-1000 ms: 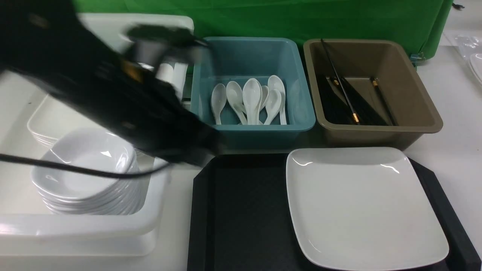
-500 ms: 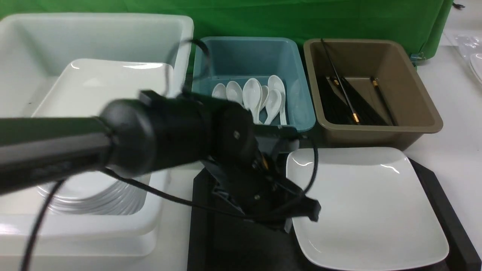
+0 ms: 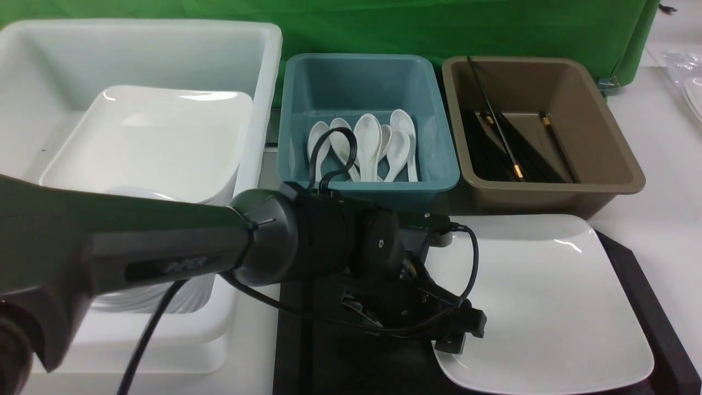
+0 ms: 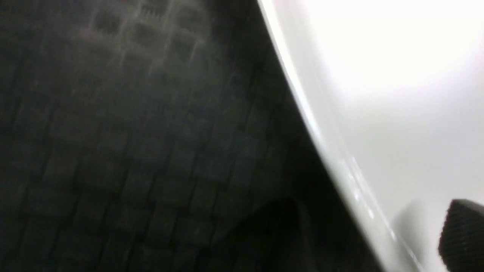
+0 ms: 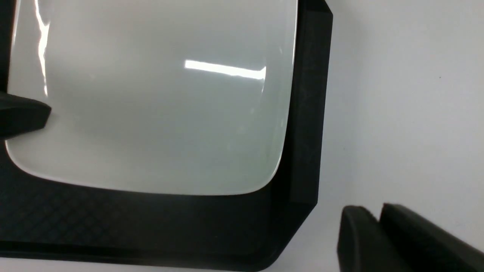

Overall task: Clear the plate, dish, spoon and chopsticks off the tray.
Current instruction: Use the left arm to grab a plate from the dinner plate

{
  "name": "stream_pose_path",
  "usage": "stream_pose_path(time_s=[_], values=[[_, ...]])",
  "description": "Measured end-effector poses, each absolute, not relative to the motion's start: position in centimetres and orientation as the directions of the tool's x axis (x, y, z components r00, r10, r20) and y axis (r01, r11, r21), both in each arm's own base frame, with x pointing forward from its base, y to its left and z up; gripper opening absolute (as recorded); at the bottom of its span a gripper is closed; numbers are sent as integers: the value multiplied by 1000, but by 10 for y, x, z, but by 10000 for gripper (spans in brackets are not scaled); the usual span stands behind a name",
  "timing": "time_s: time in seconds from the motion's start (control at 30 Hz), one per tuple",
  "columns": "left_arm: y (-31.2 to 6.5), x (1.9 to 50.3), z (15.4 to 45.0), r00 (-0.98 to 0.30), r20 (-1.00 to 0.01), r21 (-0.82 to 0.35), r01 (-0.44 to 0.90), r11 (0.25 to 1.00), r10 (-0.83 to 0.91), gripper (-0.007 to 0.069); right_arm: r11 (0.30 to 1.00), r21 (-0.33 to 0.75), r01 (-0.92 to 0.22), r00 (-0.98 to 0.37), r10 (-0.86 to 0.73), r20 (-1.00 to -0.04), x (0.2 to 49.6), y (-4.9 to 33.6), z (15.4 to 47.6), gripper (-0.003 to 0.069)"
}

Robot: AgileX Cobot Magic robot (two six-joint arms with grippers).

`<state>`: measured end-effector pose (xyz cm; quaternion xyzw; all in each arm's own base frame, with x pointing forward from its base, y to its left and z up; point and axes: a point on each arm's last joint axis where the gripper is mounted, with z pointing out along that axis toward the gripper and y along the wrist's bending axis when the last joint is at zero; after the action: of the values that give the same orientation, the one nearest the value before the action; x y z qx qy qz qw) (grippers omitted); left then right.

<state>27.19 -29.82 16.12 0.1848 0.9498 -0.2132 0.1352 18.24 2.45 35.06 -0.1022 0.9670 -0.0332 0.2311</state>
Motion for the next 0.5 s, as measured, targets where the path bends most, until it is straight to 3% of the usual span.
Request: stream_pose_path(time_s=[0.03,0.17,0.27,0.37,0.5], values=[[-298,272,161,-895,-337,-355,409,841,293,451,977,-111,-182,-872,-213,-441,182,25,351,113],[-299,273,162,-892,-350,-358,408,840,284,197,977,-112,-182,-865,-213,-454,183,25,351,118],[-299,275,163,-908,-343,-383,368,848,239,88,977,-112,-182,-865,-213,-454,183,25,351,120],[-295,276,165,-915,-322,-378,362,852,245,31,977,-112,-182,-864,-213,-456,183,25,352,123],[-278,281,171,-926,-273,-356,348,867,259,23,977,-112,-182,-864,-213,-456,183,25,352,127]])
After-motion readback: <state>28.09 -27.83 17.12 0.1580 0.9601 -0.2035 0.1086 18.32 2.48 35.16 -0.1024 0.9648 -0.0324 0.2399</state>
